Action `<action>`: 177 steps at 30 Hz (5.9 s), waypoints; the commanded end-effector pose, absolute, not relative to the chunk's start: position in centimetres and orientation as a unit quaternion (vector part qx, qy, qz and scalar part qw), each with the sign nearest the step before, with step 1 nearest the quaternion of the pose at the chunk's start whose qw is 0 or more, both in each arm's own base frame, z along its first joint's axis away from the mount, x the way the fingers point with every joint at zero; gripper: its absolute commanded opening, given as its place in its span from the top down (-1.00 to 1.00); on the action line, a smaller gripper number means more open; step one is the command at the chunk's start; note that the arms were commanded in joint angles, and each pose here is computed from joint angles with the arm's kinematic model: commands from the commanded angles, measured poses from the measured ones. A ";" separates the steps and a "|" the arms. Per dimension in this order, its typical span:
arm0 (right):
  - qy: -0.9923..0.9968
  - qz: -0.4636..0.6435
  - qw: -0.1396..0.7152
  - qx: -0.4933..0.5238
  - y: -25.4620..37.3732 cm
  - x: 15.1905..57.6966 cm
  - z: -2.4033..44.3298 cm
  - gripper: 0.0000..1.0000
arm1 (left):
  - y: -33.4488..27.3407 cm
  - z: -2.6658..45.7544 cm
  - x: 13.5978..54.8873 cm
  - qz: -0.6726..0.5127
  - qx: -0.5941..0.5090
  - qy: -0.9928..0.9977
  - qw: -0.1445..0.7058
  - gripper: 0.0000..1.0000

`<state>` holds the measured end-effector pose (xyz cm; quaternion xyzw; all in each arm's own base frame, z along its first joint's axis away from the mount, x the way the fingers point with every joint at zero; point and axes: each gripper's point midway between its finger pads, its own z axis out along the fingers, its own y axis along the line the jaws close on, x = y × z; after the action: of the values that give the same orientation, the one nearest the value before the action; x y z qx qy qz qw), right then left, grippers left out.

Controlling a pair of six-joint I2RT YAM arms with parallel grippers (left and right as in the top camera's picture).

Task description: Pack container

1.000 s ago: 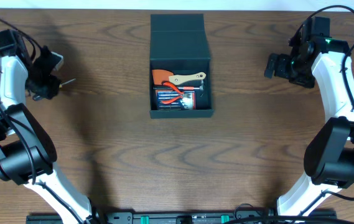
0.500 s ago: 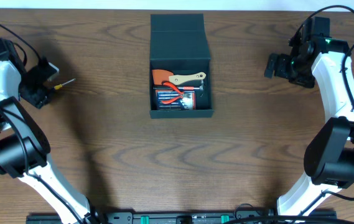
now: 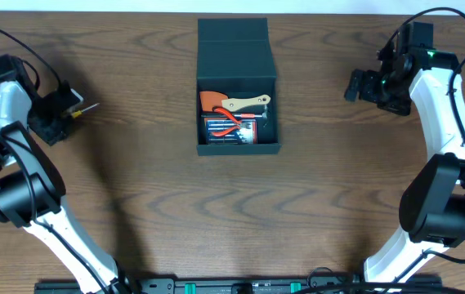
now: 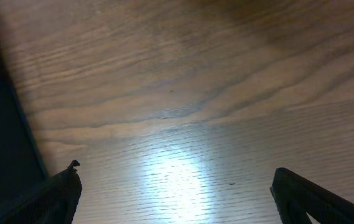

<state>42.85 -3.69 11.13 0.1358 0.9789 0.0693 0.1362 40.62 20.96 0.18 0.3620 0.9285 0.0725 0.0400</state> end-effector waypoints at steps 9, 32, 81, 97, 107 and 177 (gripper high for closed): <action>0.979 0.088 0.120 0.141 -2.8 42.4 10.7 -0.99 | 20.2 -3.3 39.0 0.036 0.374 0.927 0.005 -0.30; 0.979 0.088 0.121 0.141 -2.8 42.4 10.7 -0.98 | 13.0 -3.2 37.6 -0.019 0.357 0.932 -0.055 -0.08; 0.973 0.110 0.129 0.156 -2.2 43.0 11.0 -0.99 | 13.0 10.9 45.7 -0.049 -0.489 0.850 0.192 -0.04; 0.975 0.110 0.108 0.160 -2.1 42.0 10.8 -0.99 | 13.1 6.3 47.4 -0.060 -0.697 0.692 0.178 -0.03; 0.976 0.110 0.093 0.162 -2.0 41.3 10.6 -0.99 | 13.4 3.6 47.2 -0.075 -0.744 0.648 0.143 -0.04; 0.981 0.113 0.090 0.129 0.7 41.4 10.6 -0.98 | 11.8 -2.5 44.1 -0.108 -0.777 0.620 -0.006 -0.05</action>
<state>41.44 0.37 10.94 0.1268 0.9811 0.1100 0.0958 45.29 12.51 0.35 -0.7779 0.6144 -0.1290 0.0261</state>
